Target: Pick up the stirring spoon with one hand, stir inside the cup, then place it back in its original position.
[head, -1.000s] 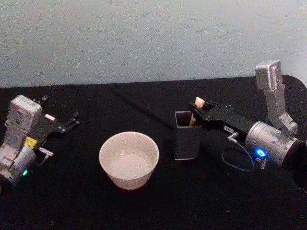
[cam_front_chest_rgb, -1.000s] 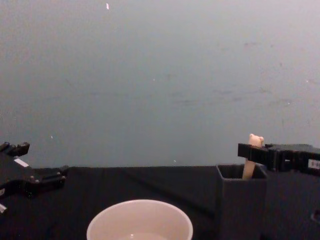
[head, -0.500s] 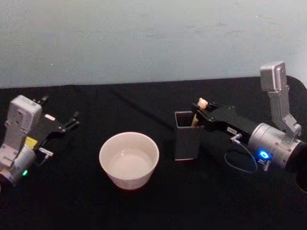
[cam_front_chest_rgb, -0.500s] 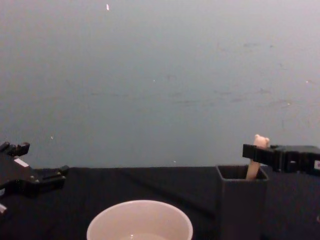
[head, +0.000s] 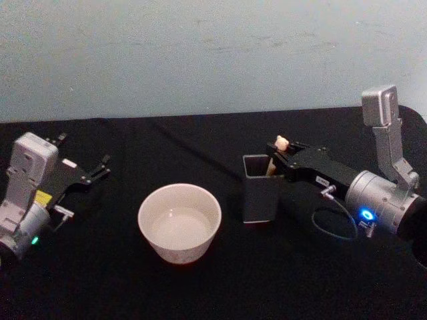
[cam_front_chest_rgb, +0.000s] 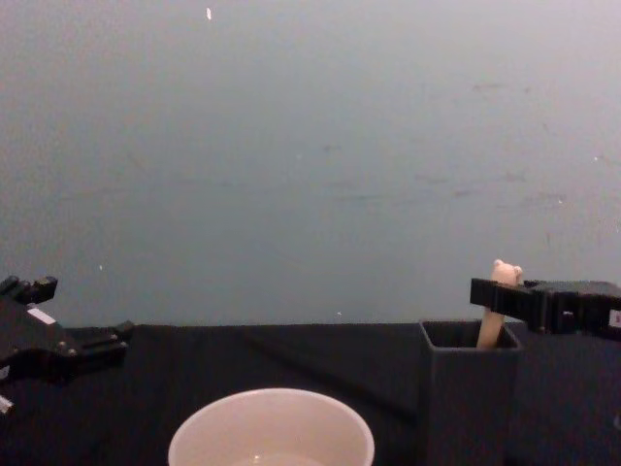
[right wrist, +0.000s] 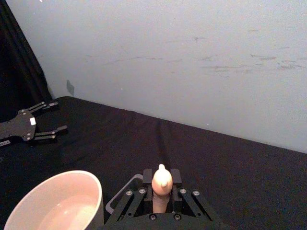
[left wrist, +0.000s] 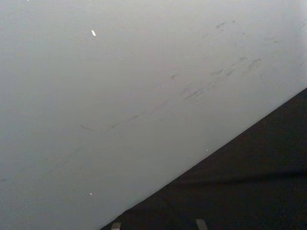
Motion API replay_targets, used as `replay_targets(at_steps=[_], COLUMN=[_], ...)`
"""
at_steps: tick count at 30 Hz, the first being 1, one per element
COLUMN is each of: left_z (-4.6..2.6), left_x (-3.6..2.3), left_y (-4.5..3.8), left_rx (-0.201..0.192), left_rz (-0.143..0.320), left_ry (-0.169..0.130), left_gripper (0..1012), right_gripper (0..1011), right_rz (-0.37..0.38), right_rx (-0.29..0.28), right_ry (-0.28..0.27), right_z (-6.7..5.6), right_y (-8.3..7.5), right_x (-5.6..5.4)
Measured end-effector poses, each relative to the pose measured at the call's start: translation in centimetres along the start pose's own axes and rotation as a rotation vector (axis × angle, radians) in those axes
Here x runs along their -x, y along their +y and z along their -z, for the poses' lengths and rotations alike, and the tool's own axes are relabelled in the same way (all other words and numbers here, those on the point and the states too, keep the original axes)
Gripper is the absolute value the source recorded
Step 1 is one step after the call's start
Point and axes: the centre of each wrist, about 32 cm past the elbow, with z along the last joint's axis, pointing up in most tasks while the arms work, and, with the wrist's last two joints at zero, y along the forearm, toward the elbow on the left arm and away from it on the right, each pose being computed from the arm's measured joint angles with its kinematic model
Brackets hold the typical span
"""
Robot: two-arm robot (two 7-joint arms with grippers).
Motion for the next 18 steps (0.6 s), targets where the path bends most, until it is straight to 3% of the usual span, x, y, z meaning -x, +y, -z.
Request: replay_targets(at_steps=[5, 7, 18], left_z=[0.01, 0.00, 0.00], left_x=[0.00, 0.00, 0.00], left_y=[0.00, 0.00, 0.00], left_rx=[0.000, 0.000, 0.000], left_rz=[0.000, 0.000, 0.000], left_ry=[0.000, 0.000, 0.000], left_gripper=[1001, 1001, 1002], right_gripper=[281, 378, 710], right_rz=[0.000, 0.000, 0.000], right_rx=[0.000, 0.000, 0.000], right_ry=[0.000, 0.000, 0.000], right_z=[-0.01, -0.01, -0.01], right_y=[0.00, 0.01, 0.01], right_x=[-0.01, -0.01, -0.03])
